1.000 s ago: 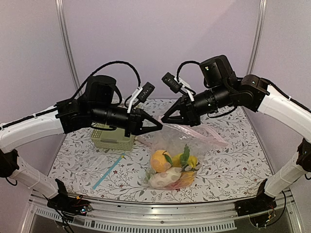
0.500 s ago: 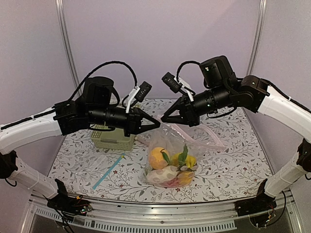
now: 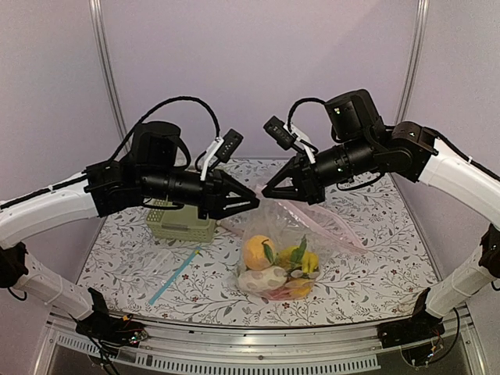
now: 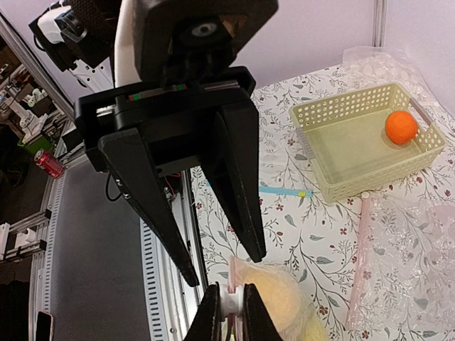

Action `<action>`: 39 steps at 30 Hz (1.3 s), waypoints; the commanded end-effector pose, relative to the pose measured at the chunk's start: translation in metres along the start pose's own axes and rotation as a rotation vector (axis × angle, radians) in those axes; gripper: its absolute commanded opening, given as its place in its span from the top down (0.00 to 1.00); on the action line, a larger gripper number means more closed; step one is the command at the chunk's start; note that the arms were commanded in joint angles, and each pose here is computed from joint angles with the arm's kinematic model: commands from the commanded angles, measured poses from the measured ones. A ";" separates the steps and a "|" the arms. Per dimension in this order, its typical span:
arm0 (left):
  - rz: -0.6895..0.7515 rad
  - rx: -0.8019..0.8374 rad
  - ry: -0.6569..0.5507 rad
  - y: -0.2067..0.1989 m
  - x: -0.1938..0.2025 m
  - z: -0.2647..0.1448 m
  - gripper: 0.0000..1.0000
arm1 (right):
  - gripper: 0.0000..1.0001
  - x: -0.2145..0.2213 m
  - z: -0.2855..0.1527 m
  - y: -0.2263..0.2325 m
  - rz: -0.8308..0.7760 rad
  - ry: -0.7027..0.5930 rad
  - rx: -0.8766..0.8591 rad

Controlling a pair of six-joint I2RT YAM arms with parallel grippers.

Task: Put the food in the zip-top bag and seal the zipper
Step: Pass from the left arm to the right, then hold the zipper food storage bag at the center of the board, then zip the zipper on the zipper food storage bag.

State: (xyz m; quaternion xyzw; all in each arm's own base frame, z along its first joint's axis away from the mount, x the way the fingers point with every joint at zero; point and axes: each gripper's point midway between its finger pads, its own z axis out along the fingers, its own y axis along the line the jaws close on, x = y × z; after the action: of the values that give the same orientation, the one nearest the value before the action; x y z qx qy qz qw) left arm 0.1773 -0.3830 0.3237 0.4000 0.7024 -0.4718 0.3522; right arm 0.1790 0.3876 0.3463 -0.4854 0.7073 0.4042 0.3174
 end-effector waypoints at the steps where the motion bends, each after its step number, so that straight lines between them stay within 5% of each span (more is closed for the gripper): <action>1: 0.025 0.034 -0.022 -0.005 -0.013 0.000 0.68 | 0.95 -0.003 -0.008 0.009 -0.003 -0.020 -0.026; 8: 0.038 0.046 -0.022 -0.006 -0.017 0.004 0.73 | 0.95 -0.003 -0.007 0.011 -0.002 -0.018 -0.037; 18: 0.041 0.042 -0.020 -0.004 -0.017 0.007 1.00 | 0.96 0.000 -0.006 0.009 0.001 -0.009 -0.030; 39: -0.025 -0.094 -0.060 0.025 -0.015 -0.003 1.00 | 0.96 0.005 -0.011 0.003 0.002 -0.011 0.020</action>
State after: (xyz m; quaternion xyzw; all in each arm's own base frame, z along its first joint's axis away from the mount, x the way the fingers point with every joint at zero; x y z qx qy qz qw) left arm 0.1877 -0.3916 0.3247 0.3929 0.7047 -0.4683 0.3602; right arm 0.1819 0.3869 0.3407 -0.4823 0.7101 0.3986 0.3229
